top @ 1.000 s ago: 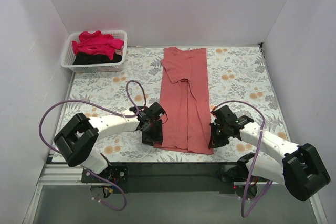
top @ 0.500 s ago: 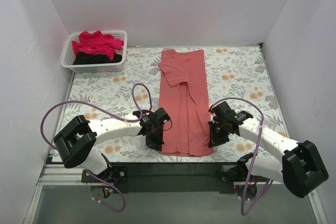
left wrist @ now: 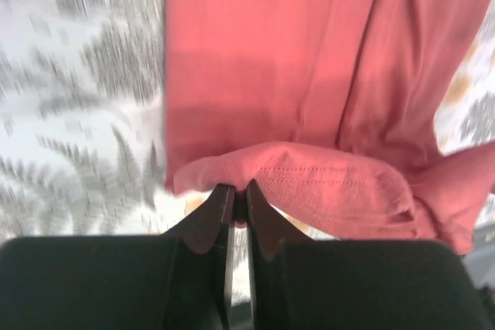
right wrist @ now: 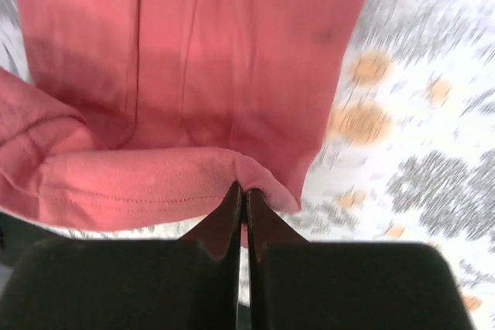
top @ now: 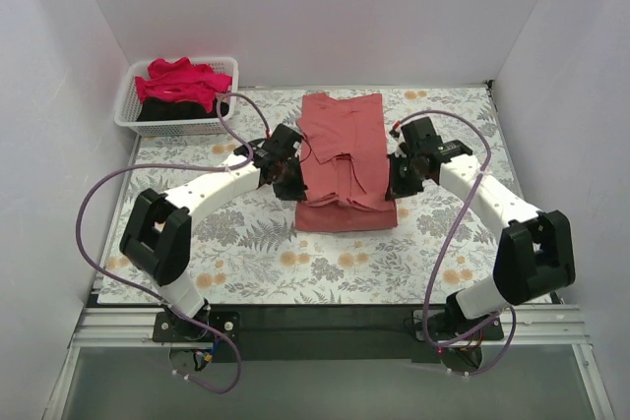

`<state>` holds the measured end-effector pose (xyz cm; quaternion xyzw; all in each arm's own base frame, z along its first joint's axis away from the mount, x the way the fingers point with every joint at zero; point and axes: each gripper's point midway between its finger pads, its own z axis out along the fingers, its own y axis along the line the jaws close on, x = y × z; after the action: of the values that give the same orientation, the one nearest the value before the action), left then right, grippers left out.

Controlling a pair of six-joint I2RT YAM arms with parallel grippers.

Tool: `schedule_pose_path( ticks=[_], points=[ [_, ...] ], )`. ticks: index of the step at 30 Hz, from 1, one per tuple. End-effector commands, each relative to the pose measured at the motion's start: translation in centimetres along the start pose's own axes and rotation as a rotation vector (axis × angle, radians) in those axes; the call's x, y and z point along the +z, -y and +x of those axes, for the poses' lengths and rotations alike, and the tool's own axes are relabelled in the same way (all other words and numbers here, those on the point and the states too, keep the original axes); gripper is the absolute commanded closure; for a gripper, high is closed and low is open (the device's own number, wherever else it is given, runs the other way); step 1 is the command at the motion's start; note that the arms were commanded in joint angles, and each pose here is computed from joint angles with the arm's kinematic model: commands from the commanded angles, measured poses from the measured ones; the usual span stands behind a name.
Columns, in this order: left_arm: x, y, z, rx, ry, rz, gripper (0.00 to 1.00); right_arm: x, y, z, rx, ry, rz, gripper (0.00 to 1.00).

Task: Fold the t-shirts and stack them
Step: Fold the tshirt

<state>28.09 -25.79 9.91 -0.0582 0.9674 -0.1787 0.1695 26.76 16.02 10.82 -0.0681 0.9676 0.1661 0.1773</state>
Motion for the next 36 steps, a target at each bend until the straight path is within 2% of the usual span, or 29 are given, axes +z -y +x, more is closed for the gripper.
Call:
schedule_pose_path(
  ticks=[1,5,7,13,28,36],
  points=[
    [0.4,0.7,-5.3,0.036,0.114,0.019,1.0,0.0,0.8,-5.2,-0.032,0.109,0.027,0.99],
    [3.1,0.3,-8.8,0.029,0.142,-0.001,1.0,1.2,1.7,-8.6,-0.005,0.148,0.011,0.99],
    [3.4,-0.1,-11.2,0.04,0.207,-0.031,1.0,2.1,1.9,-10.0,-0.013,0.163,0.006,0.99],
    [4.8,0.1,-14.2,0.084,0.283,-0.023,1.0,4.1,2.1,-12.3,-0.019,0.189,-0.02,0.99],
    [6.4,-1.0,-16.3,0.093,0.371,0.008,1.0,4.9,3.9,-15.1,-0.019,0.261,-0.032,0.99],
    [9.2,-2.4,-16.7,0.104,0.37,-0.011,1.0,6.7,4.4,-15.9,-0.026,0.28,-0.041,0.99]
  ],
)
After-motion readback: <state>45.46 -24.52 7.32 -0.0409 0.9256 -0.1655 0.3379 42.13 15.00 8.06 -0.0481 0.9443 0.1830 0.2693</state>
